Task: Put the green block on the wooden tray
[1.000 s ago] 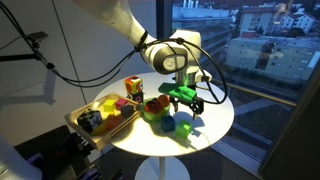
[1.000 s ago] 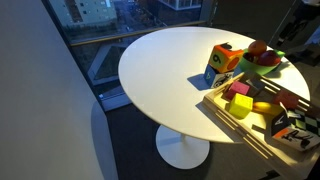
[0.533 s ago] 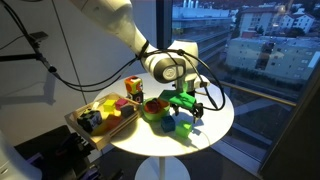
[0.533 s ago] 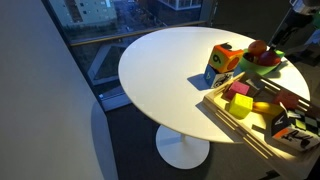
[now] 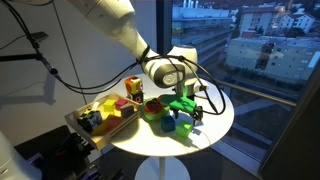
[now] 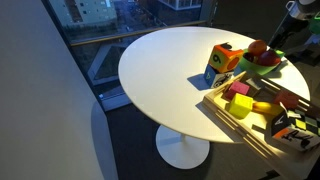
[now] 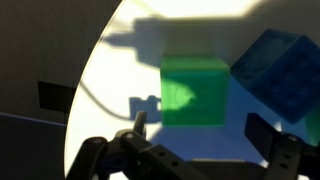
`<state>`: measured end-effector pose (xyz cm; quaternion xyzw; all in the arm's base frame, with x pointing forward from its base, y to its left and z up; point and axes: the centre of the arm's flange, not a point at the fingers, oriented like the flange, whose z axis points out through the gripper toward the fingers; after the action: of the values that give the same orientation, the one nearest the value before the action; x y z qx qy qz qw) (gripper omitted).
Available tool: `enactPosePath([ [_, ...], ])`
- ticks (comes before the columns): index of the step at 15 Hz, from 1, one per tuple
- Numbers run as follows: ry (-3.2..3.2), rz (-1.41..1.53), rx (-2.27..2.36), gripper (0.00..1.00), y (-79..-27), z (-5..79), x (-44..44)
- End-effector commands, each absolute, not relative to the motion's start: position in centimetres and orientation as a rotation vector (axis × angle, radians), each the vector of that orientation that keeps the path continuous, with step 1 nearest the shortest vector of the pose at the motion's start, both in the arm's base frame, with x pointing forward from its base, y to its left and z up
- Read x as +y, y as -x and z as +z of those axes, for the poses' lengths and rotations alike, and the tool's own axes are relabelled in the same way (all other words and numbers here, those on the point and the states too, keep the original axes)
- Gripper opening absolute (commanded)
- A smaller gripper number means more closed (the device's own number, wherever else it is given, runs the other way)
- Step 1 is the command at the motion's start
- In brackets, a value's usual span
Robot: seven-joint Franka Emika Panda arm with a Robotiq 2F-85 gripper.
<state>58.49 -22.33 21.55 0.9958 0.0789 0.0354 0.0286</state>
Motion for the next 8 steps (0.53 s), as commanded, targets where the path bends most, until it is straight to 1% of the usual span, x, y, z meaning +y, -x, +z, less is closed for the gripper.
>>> enactPosePath([
  [1, -3.06, 0.116, 0.277, 1.0, -59.3, 21.0, -23.4],
  [2, -3.062, 0.111, 0.274, 0.75, -59.3, 20.9, -23.4],
  [3, -3.062, 0.108, 0.27, 0.73, -59.3, 20.8, -23.5],
  [4, -3.064, 0.104, 0.266, 0.66, -59.3, 20.8, -23.6],
  [6, -3.066, 0.108, 0.246, 0.47, -59.2, 21.2, -23.8],
  [8, -3.067, 0.127, 0.227, 0.34, -59.1, 22.2, -24.0],
])
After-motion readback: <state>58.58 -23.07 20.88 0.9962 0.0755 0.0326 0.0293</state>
